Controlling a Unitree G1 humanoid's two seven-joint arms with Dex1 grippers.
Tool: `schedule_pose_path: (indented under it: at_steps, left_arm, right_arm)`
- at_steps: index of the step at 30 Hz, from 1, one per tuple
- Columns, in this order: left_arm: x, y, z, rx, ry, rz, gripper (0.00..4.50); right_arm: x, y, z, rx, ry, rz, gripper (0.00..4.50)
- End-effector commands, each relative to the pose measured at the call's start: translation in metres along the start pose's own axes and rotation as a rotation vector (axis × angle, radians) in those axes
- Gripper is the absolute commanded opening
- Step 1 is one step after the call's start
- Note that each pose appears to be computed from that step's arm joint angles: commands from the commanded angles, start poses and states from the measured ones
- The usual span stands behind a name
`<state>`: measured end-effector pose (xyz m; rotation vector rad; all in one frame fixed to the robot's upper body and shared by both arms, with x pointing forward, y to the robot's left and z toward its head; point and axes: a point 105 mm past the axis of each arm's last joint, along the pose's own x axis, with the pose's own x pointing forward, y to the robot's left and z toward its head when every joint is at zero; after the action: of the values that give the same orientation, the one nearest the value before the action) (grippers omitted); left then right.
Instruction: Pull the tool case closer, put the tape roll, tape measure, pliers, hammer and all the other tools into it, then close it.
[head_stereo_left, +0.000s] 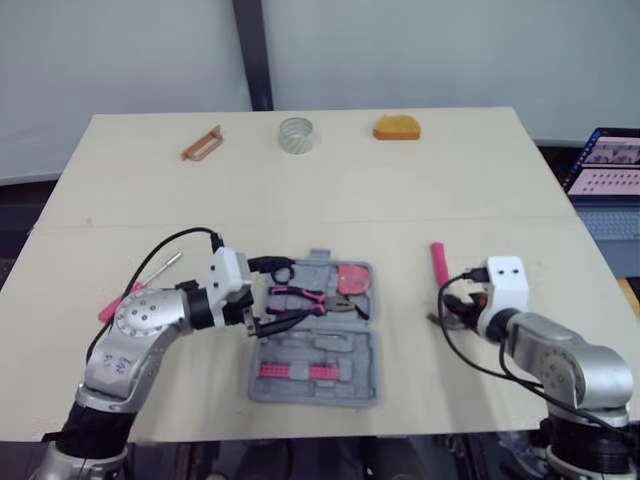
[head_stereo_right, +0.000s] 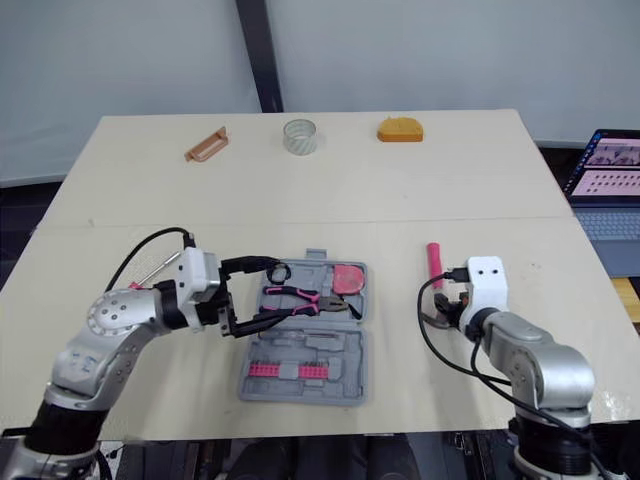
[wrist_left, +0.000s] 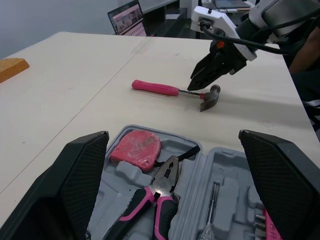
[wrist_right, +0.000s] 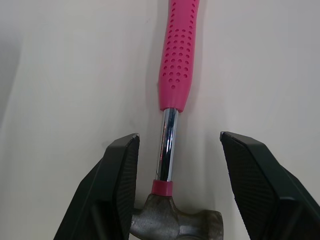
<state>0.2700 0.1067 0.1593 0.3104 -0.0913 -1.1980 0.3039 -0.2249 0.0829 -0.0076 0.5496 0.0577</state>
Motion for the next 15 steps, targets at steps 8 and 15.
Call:
schedule_pose_path:
  at_steps: [8,15]
  left_arm:
    - [0.003,0.002,0.009,0.038,-0.023,0.014,4.5]
    - [0.005,0.004,0.01,0.038,-0.028,0.023,4.5]
  right_arm:
    - [0.006,-0.004,-0.018,0.009,0.026,-0.037,2.75]
    - [0.014,0.0,-0.032,0.021,0.051,-0.022,2.75]
